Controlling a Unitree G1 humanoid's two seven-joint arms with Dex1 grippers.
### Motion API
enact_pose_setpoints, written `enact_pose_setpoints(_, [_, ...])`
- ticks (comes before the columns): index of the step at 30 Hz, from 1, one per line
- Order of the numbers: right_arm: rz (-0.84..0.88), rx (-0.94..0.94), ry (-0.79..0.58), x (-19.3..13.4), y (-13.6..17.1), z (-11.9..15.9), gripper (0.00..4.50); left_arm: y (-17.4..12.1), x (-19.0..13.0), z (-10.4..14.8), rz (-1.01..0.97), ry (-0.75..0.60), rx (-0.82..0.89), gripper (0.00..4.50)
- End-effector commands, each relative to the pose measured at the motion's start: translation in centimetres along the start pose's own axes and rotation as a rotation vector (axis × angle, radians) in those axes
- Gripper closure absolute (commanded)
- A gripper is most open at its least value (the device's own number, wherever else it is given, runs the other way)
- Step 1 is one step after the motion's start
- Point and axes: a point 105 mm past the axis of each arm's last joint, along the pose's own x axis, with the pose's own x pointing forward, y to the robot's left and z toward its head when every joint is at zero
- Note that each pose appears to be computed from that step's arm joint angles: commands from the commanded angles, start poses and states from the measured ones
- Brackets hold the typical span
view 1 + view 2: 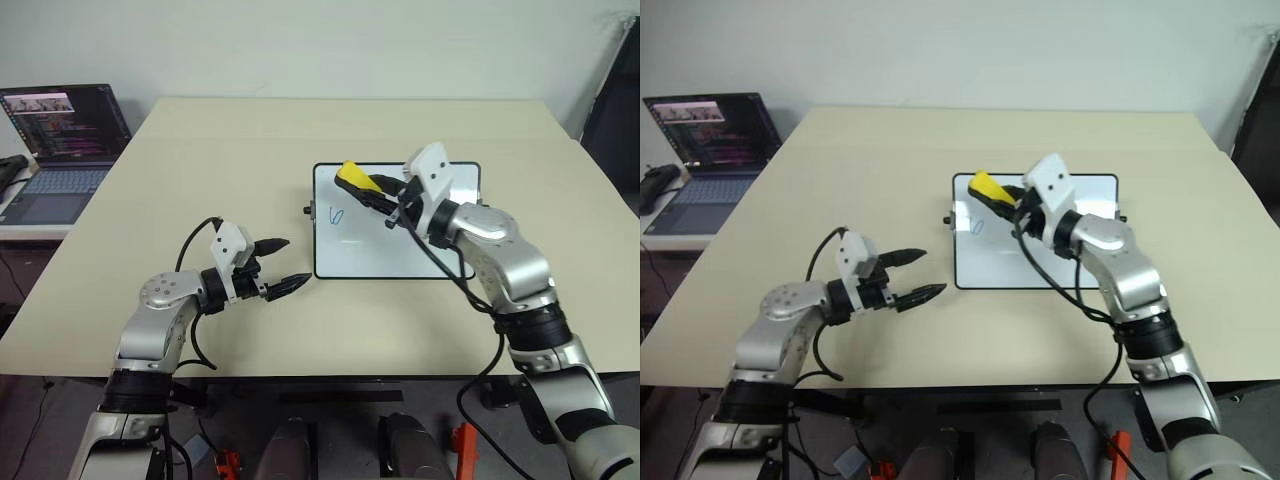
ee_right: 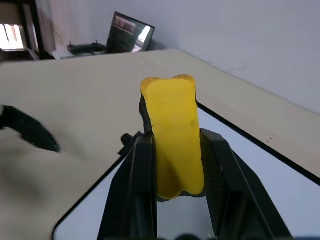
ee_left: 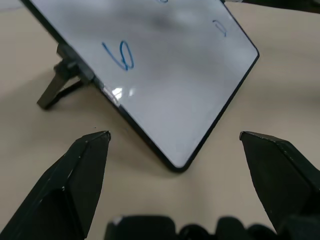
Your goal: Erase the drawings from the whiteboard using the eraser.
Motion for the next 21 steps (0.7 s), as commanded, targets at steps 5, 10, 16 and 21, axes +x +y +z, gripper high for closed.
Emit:
enact_pose_setpoints(5, [0.047,-0.110,0.034,2.7,-0.5,-1.0,3.63,0.0,0.0,2.2,0.053,-0.064,0.057,0.00])
enact_pose_setpoints(10, [0.091,-0.100,0.082,3.6,-0.3,-2.4,3.64,0.2,-0.2,2.5,0.072,-0.066,0.062,0.00])
enact_pose_setpoints(16, [0.089,-0.131,0.188,4.2,-0.2,-5.1,3.64,-0.1,-0.3,2.7,0.067,-0.071,0.043,0.00])
enact_pose_setpoints(21, [0.136,-0.168,0.253,4.5,1.2,-6.9,3.64,-0.2,-0.3,2.7,0.063,-0.066,0.042,0.00])
